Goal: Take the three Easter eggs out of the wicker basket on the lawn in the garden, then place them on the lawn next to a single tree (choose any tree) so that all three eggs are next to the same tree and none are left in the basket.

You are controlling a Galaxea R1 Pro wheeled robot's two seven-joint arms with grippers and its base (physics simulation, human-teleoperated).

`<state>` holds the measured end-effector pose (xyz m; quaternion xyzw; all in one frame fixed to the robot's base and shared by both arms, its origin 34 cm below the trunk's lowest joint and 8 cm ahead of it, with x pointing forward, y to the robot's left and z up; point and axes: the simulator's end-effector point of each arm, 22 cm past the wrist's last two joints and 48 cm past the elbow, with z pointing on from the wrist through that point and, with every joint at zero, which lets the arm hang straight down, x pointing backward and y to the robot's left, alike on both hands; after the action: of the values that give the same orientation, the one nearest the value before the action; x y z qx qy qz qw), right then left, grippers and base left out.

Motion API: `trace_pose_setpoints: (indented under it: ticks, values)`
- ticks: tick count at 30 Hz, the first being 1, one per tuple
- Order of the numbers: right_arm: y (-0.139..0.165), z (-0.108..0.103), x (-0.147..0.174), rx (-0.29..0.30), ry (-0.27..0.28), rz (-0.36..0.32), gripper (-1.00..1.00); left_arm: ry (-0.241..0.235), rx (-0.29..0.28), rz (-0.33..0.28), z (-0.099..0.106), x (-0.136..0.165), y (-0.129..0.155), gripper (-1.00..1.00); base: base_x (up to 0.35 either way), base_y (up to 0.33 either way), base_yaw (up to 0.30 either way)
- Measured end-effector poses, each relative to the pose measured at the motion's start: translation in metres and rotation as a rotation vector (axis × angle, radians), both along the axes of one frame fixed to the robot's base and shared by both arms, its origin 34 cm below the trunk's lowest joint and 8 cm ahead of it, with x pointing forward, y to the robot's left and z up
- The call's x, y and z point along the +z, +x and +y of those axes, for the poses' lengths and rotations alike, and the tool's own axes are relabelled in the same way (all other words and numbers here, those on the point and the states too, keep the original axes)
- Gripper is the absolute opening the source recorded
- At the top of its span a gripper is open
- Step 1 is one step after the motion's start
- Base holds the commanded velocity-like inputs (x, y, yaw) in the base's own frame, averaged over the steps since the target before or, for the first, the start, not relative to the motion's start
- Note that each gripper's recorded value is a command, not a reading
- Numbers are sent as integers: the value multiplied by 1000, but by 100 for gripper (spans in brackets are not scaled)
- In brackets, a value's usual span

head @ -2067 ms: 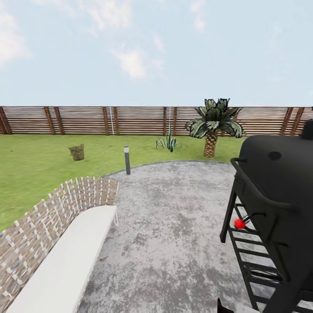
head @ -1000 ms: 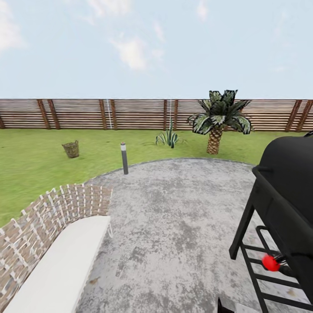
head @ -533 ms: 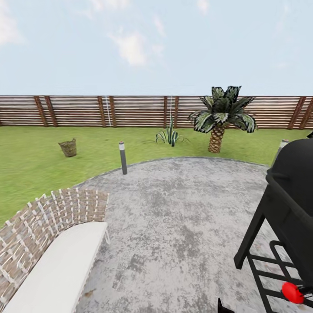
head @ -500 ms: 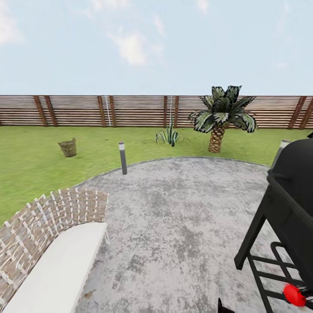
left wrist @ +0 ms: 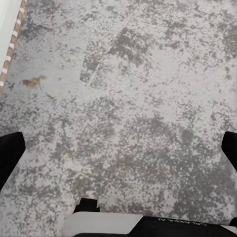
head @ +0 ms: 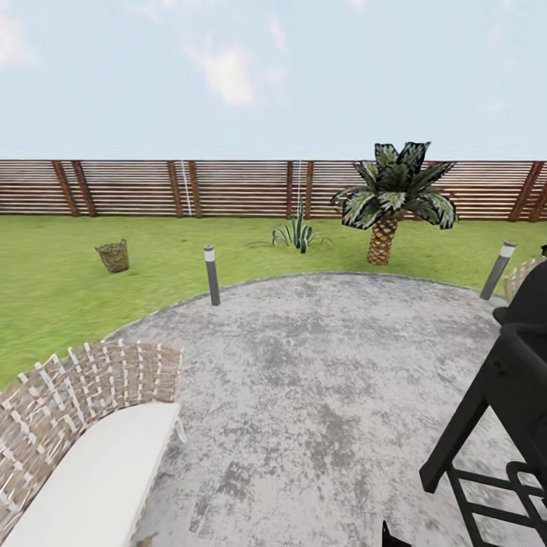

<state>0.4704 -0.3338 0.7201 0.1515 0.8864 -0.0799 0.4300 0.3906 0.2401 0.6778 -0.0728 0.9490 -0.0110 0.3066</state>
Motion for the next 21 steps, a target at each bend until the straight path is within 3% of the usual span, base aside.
trace_pose_setpoints:
  ticks: [21]
  values:
    - [-5, 0, -7, 0, 0, 18, 100, 0, 0, 20, 0, -6, -7, 100, 332, -70, 0]
